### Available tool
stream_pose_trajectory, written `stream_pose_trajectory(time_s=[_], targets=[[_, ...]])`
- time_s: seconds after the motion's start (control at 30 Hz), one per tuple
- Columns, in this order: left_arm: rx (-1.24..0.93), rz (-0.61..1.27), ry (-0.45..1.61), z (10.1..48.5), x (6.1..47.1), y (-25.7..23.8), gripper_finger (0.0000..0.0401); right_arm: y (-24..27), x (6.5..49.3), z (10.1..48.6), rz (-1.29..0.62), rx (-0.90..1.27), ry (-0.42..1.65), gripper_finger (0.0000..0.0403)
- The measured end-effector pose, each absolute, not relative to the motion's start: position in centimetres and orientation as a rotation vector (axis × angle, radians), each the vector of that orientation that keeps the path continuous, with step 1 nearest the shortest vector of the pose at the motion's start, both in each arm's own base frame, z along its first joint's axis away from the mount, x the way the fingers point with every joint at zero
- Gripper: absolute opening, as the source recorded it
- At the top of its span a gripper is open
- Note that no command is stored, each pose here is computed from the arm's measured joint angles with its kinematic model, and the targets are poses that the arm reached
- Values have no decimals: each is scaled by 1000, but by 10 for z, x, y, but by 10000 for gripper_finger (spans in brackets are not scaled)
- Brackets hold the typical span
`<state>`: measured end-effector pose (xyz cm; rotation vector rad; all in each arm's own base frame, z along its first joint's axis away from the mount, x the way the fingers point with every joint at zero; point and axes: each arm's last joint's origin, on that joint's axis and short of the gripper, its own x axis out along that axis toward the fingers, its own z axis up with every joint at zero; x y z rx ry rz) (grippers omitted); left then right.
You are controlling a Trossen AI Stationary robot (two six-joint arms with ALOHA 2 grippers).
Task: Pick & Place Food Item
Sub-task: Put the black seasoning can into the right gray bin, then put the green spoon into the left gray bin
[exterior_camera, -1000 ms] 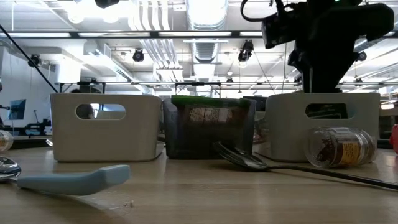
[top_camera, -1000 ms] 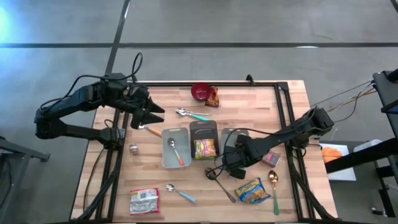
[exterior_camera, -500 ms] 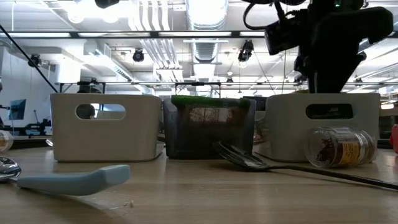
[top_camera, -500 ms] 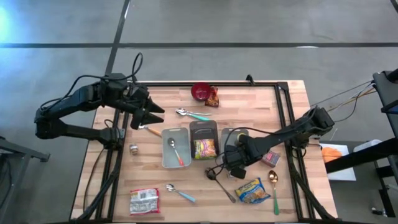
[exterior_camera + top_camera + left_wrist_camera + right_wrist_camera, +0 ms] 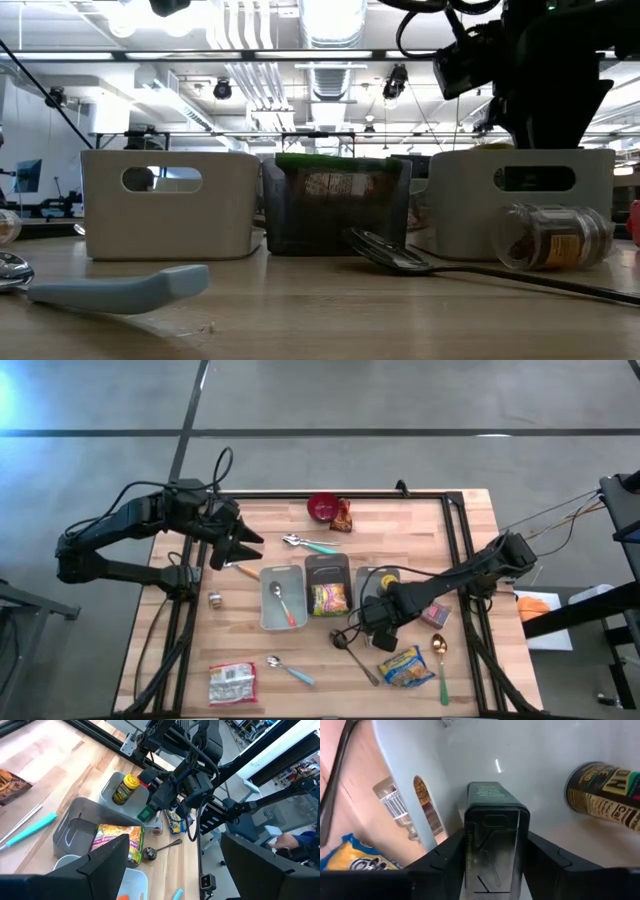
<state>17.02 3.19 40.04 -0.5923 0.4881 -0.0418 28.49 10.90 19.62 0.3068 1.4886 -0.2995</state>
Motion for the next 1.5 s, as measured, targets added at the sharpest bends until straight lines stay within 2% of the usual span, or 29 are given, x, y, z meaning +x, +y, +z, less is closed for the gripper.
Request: stream_pose_trajectory(time_s=[0.13, 0.4, 0.57, 0.73, 0.93, 1.07, 1.23, 1.37, 1.5], targets=[[-589, -41, 493, 400, 170, 32, 316, 109, 284, 197, -321, 351, 1488, 186], [-573, -45, 491, 400, 170, 32, 316, 110, 287, 203, -318, 369, 1467, 277], [-571, -45, 491, 400, 170, 32, 316, 111, 291, 213, -319, 367, 1452, 312], [-570, -46, 491, 400, 170, 32, 316, 110, 289, 229, -373, 338, 1477, 317], [-563, -48, 491, 400, 170, 32, 316, 107, 286, 268, -506, 354, 1430, 318], [-567, -45, 502, 399, 169, 32, 316, 108, 270, 296, -632, 508, 1342, 318], [-569, -34, 516, 398, 169, 32, 316, 115, 235, 313, -778, 812, 1272, 318], [-568, -27, 514, 398, 169, 32, 316, 129, 207, 309, -911, 983, 1238, 318], [-568, -27, 514, 398, 169, 32, 316, 145, 180, 292, -1027, 1059, 1299, 318]])
